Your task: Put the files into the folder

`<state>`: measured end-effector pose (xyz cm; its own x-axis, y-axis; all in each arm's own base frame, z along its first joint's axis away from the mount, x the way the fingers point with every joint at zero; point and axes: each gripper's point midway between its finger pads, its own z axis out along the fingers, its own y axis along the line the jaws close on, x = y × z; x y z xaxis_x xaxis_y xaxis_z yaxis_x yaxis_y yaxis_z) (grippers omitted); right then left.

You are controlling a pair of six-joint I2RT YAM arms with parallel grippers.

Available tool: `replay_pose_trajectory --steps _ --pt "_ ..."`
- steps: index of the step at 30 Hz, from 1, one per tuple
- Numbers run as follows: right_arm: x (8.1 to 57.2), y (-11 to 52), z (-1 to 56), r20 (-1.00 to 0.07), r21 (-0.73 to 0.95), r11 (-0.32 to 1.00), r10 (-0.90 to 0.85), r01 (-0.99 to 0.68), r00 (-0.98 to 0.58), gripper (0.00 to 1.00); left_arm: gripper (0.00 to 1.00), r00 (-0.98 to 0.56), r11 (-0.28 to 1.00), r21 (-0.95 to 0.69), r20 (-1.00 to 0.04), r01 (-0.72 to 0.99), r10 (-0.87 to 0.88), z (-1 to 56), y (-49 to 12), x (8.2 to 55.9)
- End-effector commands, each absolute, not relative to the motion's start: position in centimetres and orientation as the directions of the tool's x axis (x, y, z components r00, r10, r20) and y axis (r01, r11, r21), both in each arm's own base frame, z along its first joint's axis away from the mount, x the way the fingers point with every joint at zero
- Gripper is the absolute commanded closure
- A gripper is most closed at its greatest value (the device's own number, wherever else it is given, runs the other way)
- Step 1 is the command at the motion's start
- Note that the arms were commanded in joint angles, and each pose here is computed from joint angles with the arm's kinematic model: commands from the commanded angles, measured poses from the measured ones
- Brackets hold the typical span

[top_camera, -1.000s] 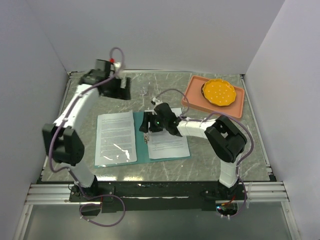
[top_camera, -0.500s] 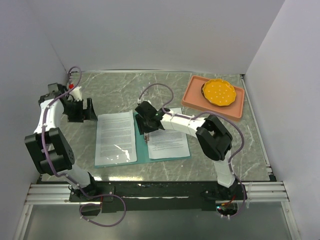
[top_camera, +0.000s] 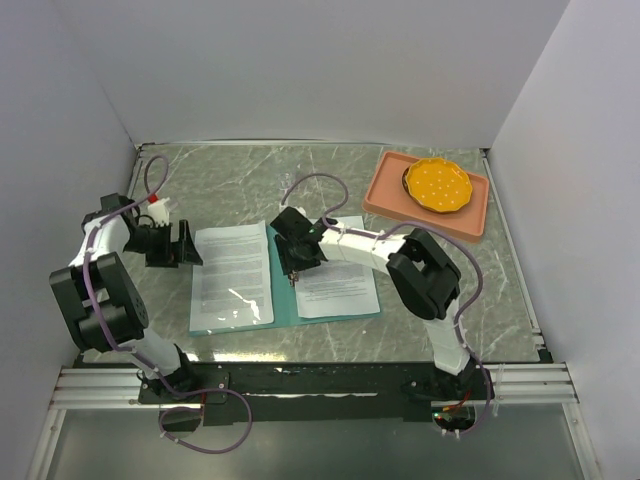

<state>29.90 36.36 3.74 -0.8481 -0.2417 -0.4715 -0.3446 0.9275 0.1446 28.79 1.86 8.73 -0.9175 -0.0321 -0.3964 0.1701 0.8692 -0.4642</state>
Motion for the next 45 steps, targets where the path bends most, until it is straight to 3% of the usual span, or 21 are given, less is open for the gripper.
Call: replay_pose_trajectory --steps 1,5,24,33,39,45 --pt "29.7 36.8 3.1 -0.45 0.14 0.936 -0.23 -0.322 -0.863 0.42 0.01 -0.865 0.878 -0.42 -0.501 0.231 -0.012 9.7 2.7 29.6" --pt "29.7 36.8 2.9 -0.438 0.136 0.942 -0.22 -0.306 -0.872 0.43 0.01 -0.843 0.885 -0.399 -0.537 0.24 -0.014 9.5 2.9 29.8" --pt "29.1 38.0 2.6 -0.409 0.067 0.96 -0.221 -0.271 -0.885 0.54 0.0 -0.857 0.894 -0.382 -0.516 0.234 0.003 5.7 3.9 30.7" --pt "27.8 36.1 -0.3 -0.357 0.073 0.977 -0.164 -0.203 -0.92 0.78 0.01 -0.838 0.877 -0.397 -0.546 0.272 0.013 7.3 4.1 30.7" --pt "25.8 33.6 -3.5 -0.259 0.202 0.977 -0.017 -0.072 -0.966 0.87 0.04 -0.839 0.86 -0.433 -0.544 0.271 -0.01 8.0 5.2 30.5" --pt "24.6 32.3 -5.3 -0.198 0.267 0.964 0.065 0.01 -0.978 0.88 0.04 -0.866 0.817 -0.513 -0.498 0.264 -0.033 7.0 4.6 29.7"
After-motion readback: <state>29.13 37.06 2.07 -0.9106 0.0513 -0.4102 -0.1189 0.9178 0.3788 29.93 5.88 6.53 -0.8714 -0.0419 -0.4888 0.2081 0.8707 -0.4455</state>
